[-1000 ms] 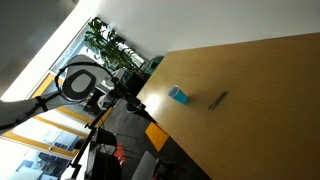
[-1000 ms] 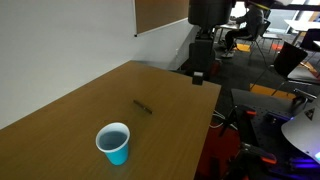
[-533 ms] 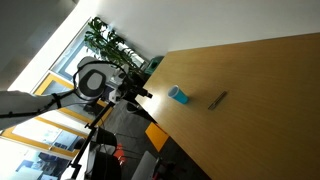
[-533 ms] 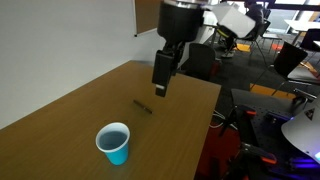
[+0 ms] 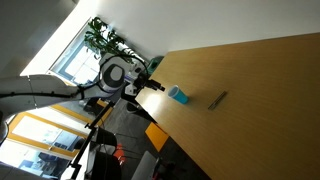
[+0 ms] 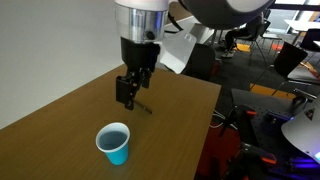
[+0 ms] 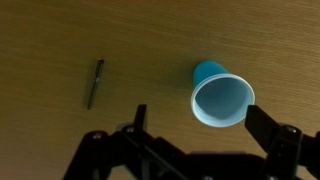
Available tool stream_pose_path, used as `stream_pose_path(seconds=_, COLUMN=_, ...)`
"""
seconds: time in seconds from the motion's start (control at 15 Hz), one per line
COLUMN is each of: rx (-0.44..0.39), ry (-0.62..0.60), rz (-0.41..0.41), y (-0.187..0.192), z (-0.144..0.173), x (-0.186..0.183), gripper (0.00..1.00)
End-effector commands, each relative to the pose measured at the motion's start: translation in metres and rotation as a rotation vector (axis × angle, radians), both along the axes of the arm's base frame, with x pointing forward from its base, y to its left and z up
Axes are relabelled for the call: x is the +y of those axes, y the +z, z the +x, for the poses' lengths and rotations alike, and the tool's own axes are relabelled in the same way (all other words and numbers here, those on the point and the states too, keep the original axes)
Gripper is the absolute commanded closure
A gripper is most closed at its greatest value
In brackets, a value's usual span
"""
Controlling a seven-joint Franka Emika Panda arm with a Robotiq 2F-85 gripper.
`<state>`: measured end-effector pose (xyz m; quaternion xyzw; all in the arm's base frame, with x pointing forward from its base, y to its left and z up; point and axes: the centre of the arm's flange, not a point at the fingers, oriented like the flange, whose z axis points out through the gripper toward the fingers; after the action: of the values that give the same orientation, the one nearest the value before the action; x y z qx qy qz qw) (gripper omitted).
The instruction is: Move the blue cup to the top right corner of the table
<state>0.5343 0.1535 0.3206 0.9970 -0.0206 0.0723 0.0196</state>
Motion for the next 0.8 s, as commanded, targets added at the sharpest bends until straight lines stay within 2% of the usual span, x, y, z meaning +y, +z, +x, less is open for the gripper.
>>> stream_pose_path(seconds=0.0, rx=0.021, ry=-0.012, rz=-0.001, y=-0.022, z=0.031, x=0.008, gripper=0.00)
stream_pose_path(seconds=0.73, rx=0.080, ry=0.043, rz=0.039, y=-0.087, z=0.068, x=0.001, gripper=0.00)
